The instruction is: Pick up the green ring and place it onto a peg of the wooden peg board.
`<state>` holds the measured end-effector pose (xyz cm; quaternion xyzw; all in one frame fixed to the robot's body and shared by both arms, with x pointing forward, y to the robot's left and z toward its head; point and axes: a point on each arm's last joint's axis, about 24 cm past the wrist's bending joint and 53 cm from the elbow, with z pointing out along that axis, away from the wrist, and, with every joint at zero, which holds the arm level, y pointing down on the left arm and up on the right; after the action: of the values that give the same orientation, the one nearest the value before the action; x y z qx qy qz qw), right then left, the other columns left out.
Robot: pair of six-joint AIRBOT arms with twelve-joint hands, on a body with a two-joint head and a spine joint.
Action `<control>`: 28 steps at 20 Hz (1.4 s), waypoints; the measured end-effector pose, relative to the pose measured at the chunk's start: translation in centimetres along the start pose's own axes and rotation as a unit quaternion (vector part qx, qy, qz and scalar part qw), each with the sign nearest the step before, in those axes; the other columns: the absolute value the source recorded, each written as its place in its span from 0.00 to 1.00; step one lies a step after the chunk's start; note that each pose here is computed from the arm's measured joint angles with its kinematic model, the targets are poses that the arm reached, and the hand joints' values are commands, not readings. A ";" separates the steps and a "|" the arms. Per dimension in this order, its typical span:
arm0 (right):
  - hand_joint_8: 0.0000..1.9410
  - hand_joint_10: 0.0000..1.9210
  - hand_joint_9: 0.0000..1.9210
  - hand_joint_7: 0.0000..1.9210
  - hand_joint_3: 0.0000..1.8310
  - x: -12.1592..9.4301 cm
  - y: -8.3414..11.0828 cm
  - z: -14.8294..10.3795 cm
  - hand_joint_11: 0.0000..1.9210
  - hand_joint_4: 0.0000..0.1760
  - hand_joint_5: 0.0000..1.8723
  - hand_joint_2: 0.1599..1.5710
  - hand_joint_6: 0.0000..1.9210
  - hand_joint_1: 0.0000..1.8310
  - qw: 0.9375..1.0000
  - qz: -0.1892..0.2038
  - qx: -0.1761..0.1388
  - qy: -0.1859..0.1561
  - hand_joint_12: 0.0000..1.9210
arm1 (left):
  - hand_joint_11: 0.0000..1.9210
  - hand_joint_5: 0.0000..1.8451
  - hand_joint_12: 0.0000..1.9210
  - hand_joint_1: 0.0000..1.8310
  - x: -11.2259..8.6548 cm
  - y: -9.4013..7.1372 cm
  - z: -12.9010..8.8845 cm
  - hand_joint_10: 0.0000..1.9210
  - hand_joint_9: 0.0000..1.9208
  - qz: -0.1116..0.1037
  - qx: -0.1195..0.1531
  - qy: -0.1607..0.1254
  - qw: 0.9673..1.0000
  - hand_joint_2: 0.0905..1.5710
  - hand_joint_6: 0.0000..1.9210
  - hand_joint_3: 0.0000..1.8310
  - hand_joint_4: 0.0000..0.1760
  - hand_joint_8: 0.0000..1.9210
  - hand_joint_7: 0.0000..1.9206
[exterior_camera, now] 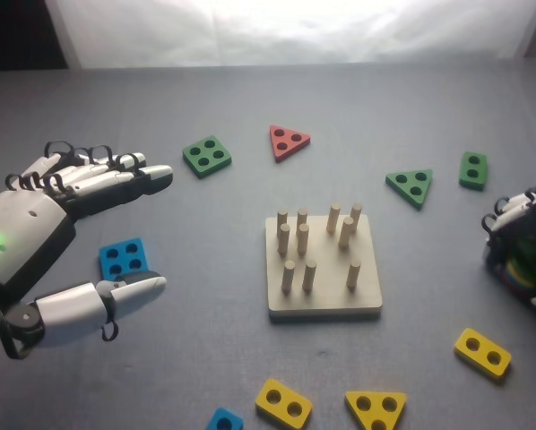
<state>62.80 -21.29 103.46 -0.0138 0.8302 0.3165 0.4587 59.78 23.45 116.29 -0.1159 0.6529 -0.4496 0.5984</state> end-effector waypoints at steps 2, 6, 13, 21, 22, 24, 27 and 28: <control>0.45 0.54 0.52 0.58 0.00 -0.7 1.4 0.3 0.44 0.00 0.51 0.65 0.51 0.68 1.000 -0.003 -0.020 -0.011 0.70 | 0.00 0.26 0.46 0.41 0.0 0.0 0.0 0.00 0.16 0.000 -0.001 0.000 1.000 0.68 0.00 0.00 0.42 0.00 0.18; 0.43 0.54 0.50 0.59 0.00 -2.4 5.9 1.0 0.39 0.00 0.52 0.65 0.50 0.68 0.996 -0.028 -0.084 -0.033 0.73 | 0.00 0.25 0.42 0.40 -0.1 0.1 0.0 0.00 0.15 0.001 0.000 0.000 1.000 0.69 0.00 0.00 0.43 0.00 0.17; 0.49 0.69 0.52 0.57 0.00 -3.2 11.7 2.3 0.51 0.00 0.52 0.66 0.50 0.67 0.984 -0.016 -0.176 -0.035 0.89 | 0.00 0.26 0.43 0.35 -0.2 0.1 0.1 0.00 0.18 0.001 0.000 -0.001 1.000 0.69 0.00 0.00 0.33 0.00 0.19; 0.47 0.58 0.52 0.56 0.00 -1.8 15.6 3.7 0.48 0.00 0.50 0.66 0.55 0.67 0.971 -0.025 -0.236 -0.010 0.75 | 0.00 0.21 0.36 0.31 -0.8 0.6 0.2 0.00 0.16 0.004 -0.005 -0.009 1.000 0.72 0.00 0.00 0.33 0.00 0.17; 0.48 0.62 0.52 0.56 0.00 -1.6 15.8 3.7 0.48 0.00 0.51 0.66 0.52 0.68 0.971 -0.024 -0.238 -0.007 0.78 | 0.00 0.21 0.41 0.31 -0.9 0.6 0.2 0.00 0.17 0.003 -0.006 -0.010 1.000 0.72 0.00 0.00 0.28 0.00 0.17; 0.53 0.67 0.51 0.55 0.00 -1.0 16.1 3.9 0.49 0.00 0.52 0.66 0.47 0.68 0.970 -0.023 -0.242 -0.002 0.78 | 0.00 0.20 0.40 0.31 -0.8 0.7 0.2 0.00 0.16 -0.002 -0.005 -0.010 1.000 0.72 0.00 0.00 0.33 0.00 0.17; 0.52 0.67 0.52 0.56 0.00 0.1 16.8 4.2 0.50 0.00 0.54 0.66 0.46 0.68 0.968 -0.030 -0.250 0.010 0.77 | 0.00 0.21 0.40 0.31 -0.5 0.8 0.2 0.00 0.16 -0.006 -0.007 -0.009 1.000 0.72 0.00 0.00 0.24 0.00 0.17; 0.50 0.64 0.54 0.57 0.00 0.2 16.7 4.3 0.50 0.00 0.54 0.65 0.46 0.69 0.968 -0.030 -0.249 0.011 0.74 | 0.00 0.21 0.40 0.31 -0.5 0.8 0.2 0.00 0.16 -0.006 -0.006 -0.009 1.000 0.71 0.00 0.00 0.23 0.00 0.17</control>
<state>60.67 -5.56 110.31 -0.1562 0.7294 0.4995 0.4406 60.40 24.19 116.09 -0.1278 0.6497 -0.4480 0.6007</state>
